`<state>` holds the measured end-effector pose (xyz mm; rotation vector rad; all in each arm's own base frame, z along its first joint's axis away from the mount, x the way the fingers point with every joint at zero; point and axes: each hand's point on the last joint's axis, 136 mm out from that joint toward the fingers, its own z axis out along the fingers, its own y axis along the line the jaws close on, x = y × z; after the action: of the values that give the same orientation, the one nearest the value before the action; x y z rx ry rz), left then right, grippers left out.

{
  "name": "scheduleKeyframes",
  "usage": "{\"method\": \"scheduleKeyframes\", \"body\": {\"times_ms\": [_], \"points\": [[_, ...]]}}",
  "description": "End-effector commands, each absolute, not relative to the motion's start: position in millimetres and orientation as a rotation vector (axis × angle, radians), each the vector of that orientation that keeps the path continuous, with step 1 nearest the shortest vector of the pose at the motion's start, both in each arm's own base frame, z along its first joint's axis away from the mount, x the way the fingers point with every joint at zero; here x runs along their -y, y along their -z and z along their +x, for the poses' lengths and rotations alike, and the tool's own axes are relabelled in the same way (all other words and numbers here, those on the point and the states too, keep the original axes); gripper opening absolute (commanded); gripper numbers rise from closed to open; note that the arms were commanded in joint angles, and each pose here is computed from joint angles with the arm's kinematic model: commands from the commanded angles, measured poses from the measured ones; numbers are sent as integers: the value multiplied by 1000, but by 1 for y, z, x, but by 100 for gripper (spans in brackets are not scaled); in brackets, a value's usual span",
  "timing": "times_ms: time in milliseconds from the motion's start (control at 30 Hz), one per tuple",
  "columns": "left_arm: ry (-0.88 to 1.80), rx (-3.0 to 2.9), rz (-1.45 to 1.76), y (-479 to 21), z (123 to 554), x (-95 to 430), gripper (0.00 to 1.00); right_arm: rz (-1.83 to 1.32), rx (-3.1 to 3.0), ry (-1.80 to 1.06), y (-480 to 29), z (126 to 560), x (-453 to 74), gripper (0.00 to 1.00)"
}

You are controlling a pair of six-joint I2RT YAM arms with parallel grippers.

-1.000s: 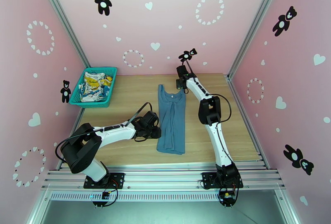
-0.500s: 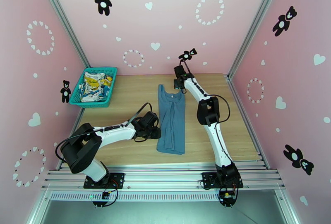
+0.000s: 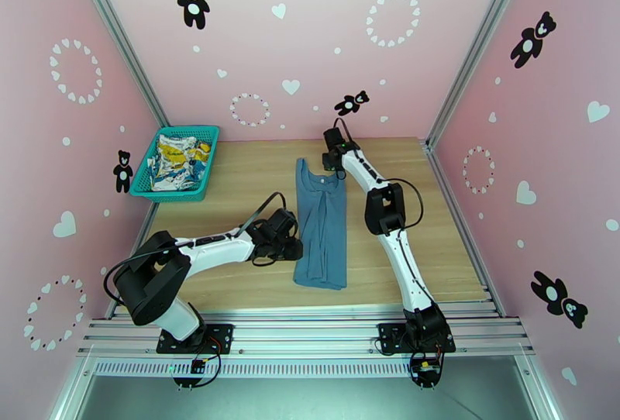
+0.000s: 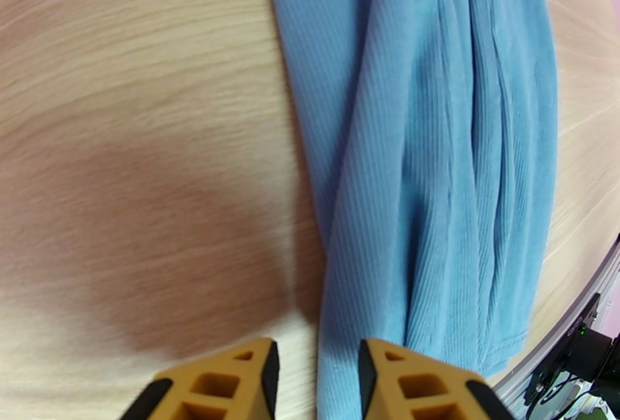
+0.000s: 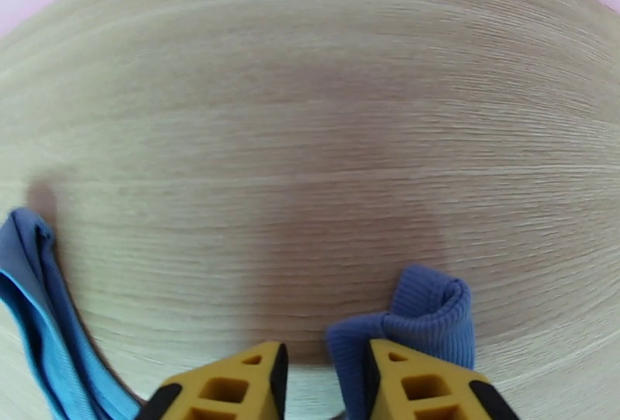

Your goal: Fold and stack the mixed laundry pile

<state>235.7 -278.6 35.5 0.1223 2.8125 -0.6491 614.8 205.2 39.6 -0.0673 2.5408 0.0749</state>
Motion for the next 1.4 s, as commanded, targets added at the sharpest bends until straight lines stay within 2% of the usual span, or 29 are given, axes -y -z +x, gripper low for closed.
{"method": "scheduleKeyframes", "body": {"times_ms": [0,300,533,600,767,900,1100,1200,1267,1367], "points": [[671,-2806,130,-42,228,280,35,-73,-2462,-161,-70,628,-212,45],[635,-2812,142,-43,224,276,35,-99,-2403,-239,-152,611,-208,49],[629,-2814,155,-43,223,275,35,-106,-2448,-216,-146,589,-188,49],[628,-2812,156,-44,223,275,35,-101,-2491,-178,-130,585,-179,41],[625,-2820,158,-41,222,275,35,-69,-2568,-126,-87,583,-162,15],[627,-2822,157,-40,221,276,35,-73,-2623,-79,-55,583,-158,9],[626,-2834,135,-36,213,269,39,-88,-2685,-134,-20,582,-174,10],[641,-2833,123,-39,207,265,44,-110,-2684,-123,-14,585,-181,16],[646,-2846,127,-37,201,264,47,-110,-2687,-136,-20,586,-183,19],[656,-2868,145,-34,189,263,53,-108,-2648,-151,-59,585,-184,27]]}}
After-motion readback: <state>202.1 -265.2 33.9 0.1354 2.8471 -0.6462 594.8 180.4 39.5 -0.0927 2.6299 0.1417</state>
